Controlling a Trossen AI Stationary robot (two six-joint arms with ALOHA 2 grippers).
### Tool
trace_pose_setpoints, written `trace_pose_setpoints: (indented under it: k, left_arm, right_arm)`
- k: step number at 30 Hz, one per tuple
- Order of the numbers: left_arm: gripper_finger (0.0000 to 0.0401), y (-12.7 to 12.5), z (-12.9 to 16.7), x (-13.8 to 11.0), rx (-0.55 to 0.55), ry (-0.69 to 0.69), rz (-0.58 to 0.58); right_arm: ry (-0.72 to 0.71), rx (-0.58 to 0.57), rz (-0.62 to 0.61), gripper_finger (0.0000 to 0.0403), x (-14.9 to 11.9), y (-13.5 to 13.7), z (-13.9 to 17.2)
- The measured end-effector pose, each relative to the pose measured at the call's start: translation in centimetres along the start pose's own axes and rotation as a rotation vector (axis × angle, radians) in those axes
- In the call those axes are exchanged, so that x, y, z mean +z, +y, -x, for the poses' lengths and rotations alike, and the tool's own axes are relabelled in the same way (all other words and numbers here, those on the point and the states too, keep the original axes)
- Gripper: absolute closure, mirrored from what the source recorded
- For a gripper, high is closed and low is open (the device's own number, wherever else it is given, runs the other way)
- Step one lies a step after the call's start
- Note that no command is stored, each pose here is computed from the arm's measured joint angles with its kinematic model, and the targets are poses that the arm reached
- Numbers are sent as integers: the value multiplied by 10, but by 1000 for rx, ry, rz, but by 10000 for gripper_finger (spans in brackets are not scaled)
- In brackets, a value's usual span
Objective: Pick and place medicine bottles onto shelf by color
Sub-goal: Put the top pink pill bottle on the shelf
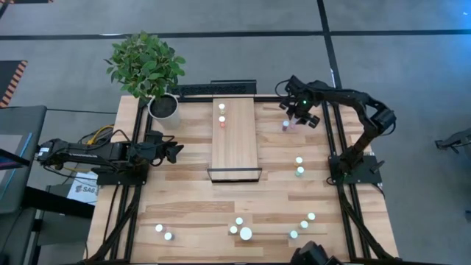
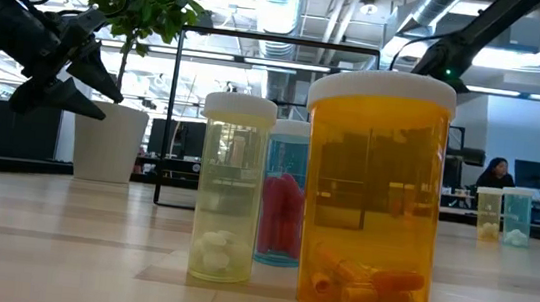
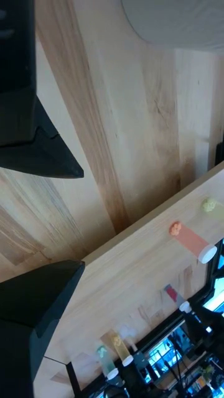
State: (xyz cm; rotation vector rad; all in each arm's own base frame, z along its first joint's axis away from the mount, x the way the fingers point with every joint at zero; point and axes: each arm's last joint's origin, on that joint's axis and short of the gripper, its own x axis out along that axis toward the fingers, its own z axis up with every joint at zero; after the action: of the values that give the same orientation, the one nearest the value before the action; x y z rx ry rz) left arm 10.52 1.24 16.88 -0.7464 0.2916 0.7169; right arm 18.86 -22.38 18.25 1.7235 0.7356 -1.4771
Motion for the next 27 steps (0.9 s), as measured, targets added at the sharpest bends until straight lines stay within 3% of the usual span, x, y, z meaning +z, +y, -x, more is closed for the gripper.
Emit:
trace_pose_setpoints:
  k: [6,14,21,27]
  left_arm:
    - [189,0,0,0,-1,0,0]
    - [189,0,0,0,0,0,0]
    - [189,0,0,0,-1,0,0]
    - [189,0,0,0,-1,0,0]
  right_arm:
    - [14,4,8,290,-3,1,0]
    - [12,11,-10,267,-7,9,11]
    - [-40,70,0,279,-14,30,42]
    - [-138,123,-47,282,-37,48,63]
